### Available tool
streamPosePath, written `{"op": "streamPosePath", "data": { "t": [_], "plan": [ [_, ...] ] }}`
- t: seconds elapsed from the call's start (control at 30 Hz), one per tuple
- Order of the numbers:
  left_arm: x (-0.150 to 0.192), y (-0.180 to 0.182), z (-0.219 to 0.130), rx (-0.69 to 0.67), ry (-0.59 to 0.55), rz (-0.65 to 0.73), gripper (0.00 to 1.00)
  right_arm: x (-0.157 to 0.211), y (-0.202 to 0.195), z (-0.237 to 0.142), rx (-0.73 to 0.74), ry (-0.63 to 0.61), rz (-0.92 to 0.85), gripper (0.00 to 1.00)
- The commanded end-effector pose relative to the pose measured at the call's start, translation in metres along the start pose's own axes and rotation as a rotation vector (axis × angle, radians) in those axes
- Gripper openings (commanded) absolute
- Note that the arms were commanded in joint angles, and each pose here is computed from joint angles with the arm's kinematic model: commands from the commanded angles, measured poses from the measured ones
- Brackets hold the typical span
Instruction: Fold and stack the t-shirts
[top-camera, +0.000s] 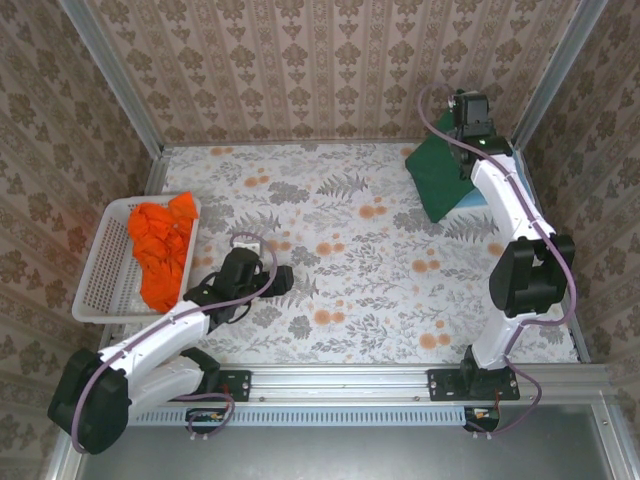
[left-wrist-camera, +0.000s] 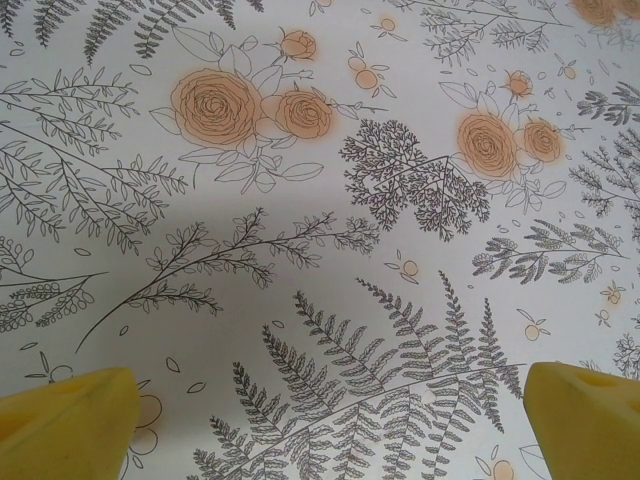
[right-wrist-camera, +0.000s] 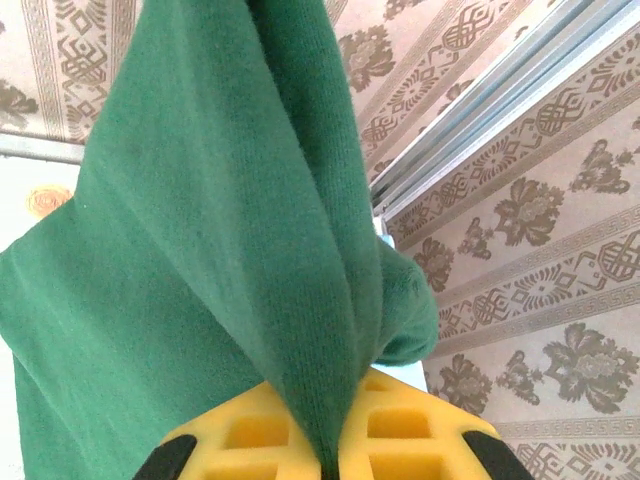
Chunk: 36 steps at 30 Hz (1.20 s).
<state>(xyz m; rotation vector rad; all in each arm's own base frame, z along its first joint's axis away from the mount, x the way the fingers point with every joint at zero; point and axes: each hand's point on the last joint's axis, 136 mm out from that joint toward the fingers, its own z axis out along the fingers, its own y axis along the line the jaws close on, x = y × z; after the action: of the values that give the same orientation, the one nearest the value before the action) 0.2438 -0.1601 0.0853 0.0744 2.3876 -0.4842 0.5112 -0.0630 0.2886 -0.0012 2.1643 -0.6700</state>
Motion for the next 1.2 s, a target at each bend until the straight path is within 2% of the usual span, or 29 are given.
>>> {"op": "streamPosePath", "data": {
  "t": [0.0,0.3,0.6,1.03,1.17],
  "plan": [
    [-0.013,-0.008,-0.003,0.013,-0.025,-0.005,1.00,-0.027,-0.024,-0.016,0.030,-0.077,0.061,0.00],
    [-0.013,-0.008,0.000,0.011,-0.011,-0.006,1.00,-0.021,-0.040,0.008,0.053,-0.046,0.071,0.00],
    [-0.012,-0.009,0.003,0.013,0.003,-0.004,1.00,0.000,-0.058,0.056,0.078,0.027,0.098,0.00],
    [-0.011,-0.009,0.009,0.014,0.032,-0.009,1.00,0.067,-0.082,0.143,0.124,0.203,0.178,0.00],
    [-0.010,-0.009,0.012,0.014,0.046,-0.012,1.00,0.087,-0.077,0.169,0.132,0.254,0.173,0.00]
  ]
}}
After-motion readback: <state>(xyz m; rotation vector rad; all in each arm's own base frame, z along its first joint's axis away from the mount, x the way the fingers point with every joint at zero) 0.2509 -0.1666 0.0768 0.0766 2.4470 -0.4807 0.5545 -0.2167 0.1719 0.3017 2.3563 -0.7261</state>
